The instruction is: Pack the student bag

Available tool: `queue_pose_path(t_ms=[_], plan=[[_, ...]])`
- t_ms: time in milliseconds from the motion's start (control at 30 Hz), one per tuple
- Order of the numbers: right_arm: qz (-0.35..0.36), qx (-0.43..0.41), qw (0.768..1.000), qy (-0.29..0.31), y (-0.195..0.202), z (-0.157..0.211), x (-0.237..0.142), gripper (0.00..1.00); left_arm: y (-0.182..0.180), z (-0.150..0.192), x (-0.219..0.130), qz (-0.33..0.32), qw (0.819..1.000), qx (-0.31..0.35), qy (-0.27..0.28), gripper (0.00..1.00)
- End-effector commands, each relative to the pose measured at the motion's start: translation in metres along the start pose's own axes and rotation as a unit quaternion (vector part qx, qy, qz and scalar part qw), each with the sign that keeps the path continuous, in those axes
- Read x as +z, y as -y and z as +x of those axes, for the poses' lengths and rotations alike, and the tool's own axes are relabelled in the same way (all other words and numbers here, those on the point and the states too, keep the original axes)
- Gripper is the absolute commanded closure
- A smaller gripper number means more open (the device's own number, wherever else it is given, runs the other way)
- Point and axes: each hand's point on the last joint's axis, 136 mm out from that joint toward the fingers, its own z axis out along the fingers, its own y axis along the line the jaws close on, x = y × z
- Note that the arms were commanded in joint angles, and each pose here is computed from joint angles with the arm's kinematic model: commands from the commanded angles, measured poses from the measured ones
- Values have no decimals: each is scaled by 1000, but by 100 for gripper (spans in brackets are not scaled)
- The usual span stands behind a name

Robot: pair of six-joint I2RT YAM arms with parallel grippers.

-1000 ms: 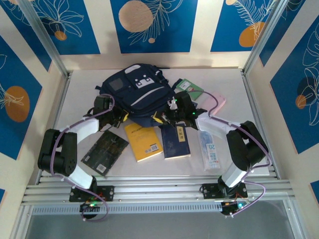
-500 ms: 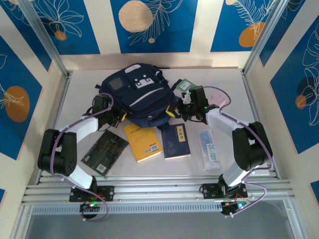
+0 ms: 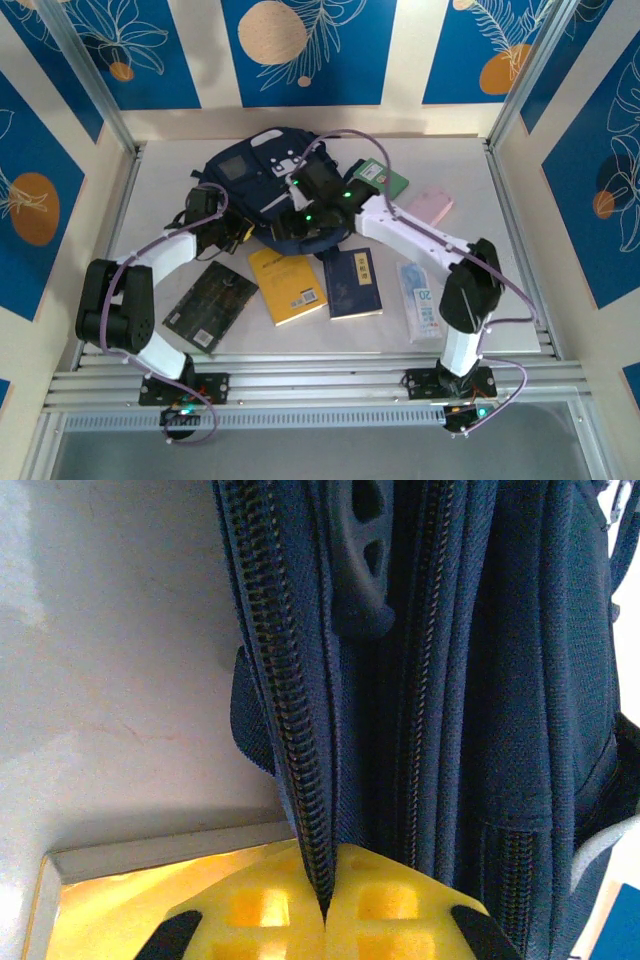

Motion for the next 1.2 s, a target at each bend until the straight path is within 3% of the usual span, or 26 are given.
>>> queue_pose_path(t_ms=[0, 100, 333, 833, 1167], plan=[[114, -67, 988, -76, 34, 30, 14, 43, 27, -4, -9, 35, 999, 28, 6, 100], [151, -80, 981, -87, 40, 30, 22, 43, 26, -4, -8, 34, 999, 27, 4, 100], [156, -92, 979, -98, 35, 29, 34, 45, 26, -3, -5, 32, 999, 25, -2, 100], [199, -113, 965, -128, 48, 25, 62, 58, 27, -2, -3, 35, 999, 24, -8, 100], [219, -117, 963, -103, 54, 14, 49, 89, 24, -1, 0, 32, 999, 25, -9, 100]])
